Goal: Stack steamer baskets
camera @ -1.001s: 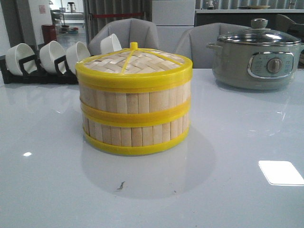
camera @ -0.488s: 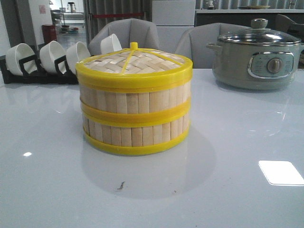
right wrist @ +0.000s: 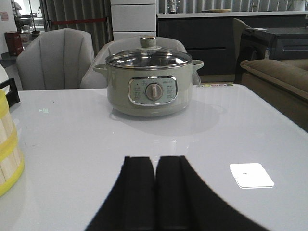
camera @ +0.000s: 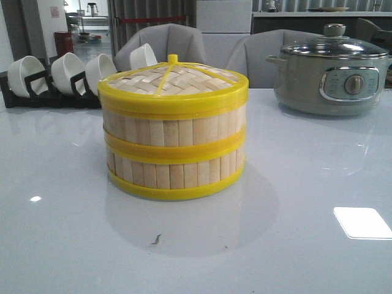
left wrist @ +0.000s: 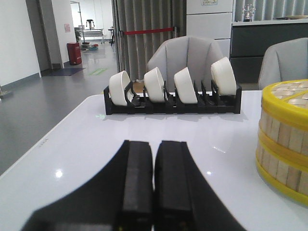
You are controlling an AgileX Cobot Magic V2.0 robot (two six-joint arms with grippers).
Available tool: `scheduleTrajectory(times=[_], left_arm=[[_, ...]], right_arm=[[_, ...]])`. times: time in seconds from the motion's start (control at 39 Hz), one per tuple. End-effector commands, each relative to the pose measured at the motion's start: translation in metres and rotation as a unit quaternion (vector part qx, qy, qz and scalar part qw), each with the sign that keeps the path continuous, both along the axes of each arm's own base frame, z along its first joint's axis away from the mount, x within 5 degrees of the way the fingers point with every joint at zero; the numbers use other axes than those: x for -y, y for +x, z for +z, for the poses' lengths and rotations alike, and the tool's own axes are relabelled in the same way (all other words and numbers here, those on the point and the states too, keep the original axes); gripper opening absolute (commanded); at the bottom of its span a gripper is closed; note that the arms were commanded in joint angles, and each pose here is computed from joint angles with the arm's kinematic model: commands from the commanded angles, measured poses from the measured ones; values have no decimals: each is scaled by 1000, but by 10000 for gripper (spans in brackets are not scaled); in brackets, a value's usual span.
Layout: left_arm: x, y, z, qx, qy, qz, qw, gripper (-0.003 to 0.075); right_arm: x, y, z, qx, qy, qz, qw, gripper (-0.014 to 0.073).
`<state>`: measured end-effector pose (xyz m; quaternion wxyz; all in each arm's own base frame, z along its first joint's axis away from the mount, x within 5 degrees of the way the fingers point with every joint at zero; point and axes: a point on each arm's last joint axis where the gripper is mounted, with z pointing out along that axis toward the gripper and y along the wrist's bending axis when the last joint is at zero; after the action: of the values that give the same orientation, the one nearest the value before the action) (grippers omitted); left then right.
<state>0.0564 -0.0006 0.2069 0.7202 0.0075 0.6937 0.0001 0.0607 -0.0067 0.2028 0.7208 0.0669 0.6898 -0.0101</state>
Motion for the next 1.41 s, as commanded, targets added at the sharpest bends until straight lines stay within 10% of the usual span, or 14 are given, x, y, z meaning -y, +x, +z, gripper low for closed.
scheduleTrajectory(times=[0.0,1.39], left_arm=[[0,-2,7,44,-2,1,999,87],[0,-2,7,44,-2,1,999,87]], right_arm=[[-1,-1,10,36,-11,4,999,51],[-2,-6,4,15,-18,14,1000,51]])
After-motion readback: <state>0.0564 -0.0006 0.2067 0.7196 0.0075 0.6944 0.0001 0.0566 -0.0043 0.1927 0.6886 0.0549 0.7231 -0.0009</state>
